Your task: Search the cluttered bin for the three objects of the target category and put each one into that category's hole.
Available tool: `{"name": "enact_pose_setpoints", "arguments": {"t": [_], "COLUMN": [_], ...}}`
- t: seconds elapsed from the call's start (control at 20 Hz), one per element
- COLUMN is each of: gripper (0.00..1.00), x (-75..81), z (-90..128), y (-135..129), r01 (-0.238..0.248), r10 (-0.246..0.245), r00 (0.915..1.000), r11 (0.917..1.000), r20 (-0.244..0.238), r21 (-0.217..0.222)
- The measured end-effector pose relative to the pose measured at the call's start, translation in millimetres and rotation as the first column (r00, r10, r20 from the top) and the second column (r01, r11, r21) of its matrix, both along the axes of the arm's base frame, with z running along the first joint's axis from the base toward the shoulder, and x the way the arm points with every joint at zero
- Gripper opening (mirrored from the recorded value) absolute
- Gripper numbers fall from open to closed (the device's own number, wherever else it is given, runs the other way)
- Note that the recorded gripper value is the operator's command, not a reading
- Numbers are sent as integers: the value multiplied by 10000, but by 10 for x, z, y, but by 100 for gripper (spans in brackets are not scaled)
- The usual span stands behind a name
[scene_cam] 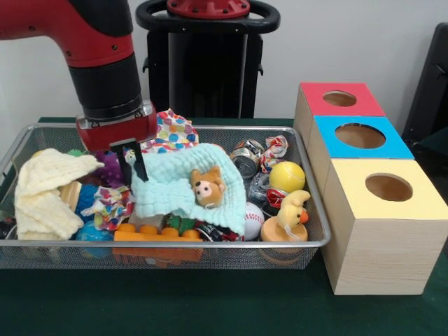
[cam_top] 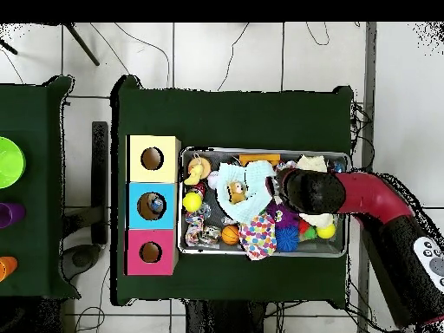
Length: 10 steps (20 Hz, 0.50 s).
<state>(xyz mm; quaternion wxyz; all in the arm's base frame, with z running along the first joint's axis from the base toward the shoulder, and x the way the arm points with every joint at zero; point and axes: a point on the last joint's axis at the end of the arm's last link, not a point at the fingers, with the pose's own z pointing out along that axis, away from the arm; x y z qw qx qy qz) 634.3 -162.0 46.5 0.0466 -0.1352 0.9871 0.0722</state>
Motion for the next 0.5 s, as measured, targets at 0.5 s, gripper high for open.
{"name": "enact_pose_setpoints", "arguments": {"t": [0.5], "gripper": [0], "x": [-6], "z": [18], "y": [-147], "r01": [-392], "r10": [391], "r00": [9991], "r11": [9992], "r20": [-145], "r21": [-59]}}
